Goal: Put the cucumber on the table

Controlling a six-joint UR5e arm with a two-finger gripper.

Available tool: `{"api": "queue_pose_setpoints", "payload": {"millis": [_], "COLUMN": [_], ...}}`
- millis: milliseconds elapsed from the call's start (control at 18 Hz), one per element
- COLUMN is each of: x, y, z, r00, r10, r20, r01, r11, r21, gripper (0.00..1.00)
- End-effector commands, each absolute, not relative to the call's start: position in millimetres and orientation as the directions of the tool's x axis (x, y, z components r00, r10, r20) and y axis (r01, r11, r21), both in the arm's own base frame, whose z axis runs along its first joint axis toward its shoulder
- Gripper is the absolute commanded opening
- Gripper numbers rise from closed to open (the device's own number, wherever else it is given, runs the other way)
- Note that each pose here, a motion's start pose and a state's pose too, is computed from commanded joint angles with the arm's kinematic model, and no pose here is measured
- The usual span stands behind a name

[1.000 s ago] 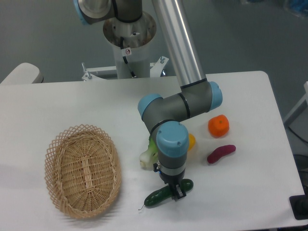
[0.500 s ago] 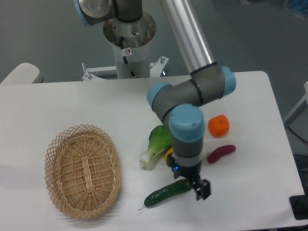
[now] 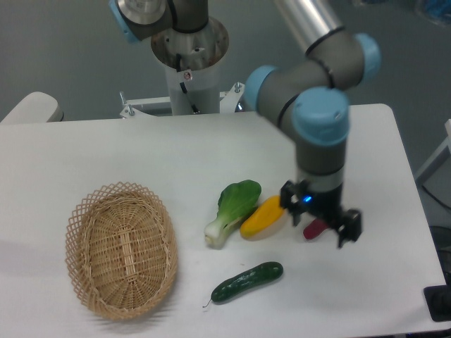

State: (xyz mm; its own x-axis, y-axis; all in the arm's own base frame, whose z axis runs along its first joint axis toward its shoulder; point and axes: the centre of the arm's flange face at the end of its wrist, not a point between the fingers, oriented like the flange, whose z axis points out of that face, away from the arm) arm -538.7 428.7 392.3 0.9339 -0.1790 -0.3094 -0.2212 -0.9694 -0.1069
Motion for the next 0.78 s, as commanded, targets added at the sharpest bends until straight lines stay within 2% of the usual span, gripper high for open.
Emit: {"api": "queue_pose_setpoints", "payload": {"millis": [278, 556, 778], "x": [-574.3, -600.4, -602.1], "y": [363.3, 313.6, 304.5], "z": [397.4, 395.1, 397.2], "r00": [0.854, 0.838, 0.829], "r10": [-0.433, -0.476, -0.49], "r20": [-0.288, -0.265, -0.269], "r01": [-0.454, -0.506, -0.518], "r11": [-0.891, -0.861, -0.854], "r21": [-0.008, -0.052, -0.043], "gripper": [1.0, 1.0, 1.0]}}
